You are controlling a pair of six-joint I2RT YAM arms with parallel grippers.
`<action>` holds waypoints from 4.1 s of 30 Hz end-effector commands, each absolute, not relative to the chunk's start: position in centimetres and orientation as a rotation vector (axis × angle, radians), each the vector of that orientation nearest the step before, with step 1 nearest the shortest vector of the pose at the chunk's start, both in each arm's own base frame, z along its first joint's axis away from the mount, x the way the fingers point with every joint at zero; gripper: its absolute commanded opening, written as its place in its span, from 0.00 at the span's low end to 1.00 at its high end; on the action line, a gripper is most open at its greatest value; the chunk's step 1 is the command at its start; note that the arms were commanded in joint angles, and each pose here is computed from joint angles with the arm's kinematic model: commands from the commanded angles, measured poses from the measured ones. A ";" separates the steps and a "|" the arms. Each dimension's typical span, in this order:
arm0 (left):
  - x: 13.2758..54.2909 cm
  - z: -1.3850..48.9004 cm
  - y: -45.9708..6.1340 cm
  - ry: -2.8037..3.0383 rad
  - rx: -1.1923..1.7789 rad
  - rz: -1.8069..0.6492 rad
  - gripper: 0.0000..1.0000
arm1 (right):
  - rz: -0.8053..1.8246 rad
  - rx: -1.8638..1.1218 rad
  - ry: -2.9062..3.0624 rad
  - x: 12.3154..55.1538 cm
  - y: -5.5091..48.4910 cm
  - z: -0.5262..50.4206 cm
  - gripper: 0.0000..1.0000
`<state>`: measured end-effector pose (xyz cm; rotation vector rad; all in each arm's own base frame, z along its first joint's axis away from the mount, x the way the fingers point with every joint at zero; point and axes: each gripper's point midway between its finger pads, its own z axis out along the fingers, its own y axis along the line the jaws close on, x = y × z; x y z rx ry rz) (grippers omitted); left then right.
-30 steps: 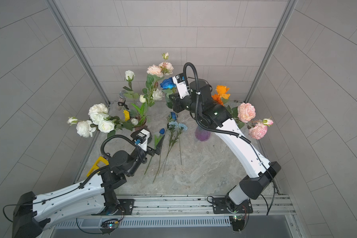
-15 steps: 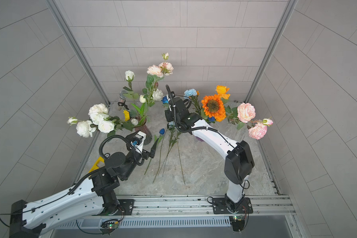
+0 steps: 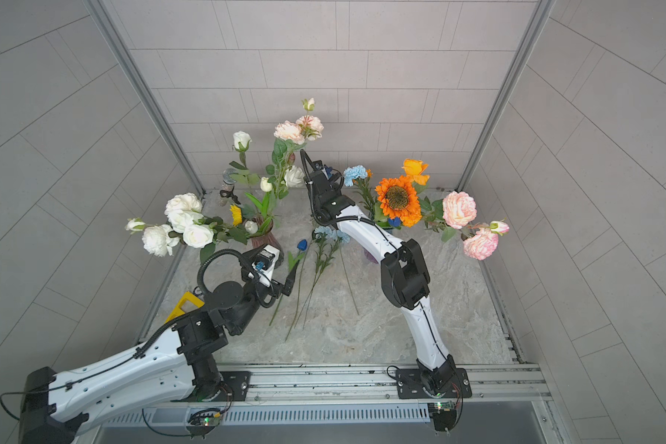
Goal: Pick out blue flowers from the vase
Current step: Place the flower at the center of the board, then pick up the flower from the vase.
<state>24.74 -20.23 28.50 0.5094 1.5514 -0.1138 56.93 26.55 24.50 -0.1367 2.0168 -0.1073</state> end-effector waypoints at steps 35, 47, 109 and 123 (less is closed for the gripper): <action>25.4 29.1 -20.2 1.534 0.477 -0.085 1.00 | -0.450 -0.173 2.196 55.2 20.9 15.2 0.40; 25.5 29.3 -20.1 1.528 0.468 -0.073 1.00 | -0.347 -0.238 2.082 52.9 23.5 21.2 0.58; 43.0 30.4 -32.5 1.638 0.373 -0.353 1.00 | 0.114 0.313 1.700 30.1 1.7 36.1 0.99; 43.7 32.0 -33.2 1.622 0.344 -0.455 1.00 | 0.262 0.425 1.588 33.8 -1.2 36.7 0.81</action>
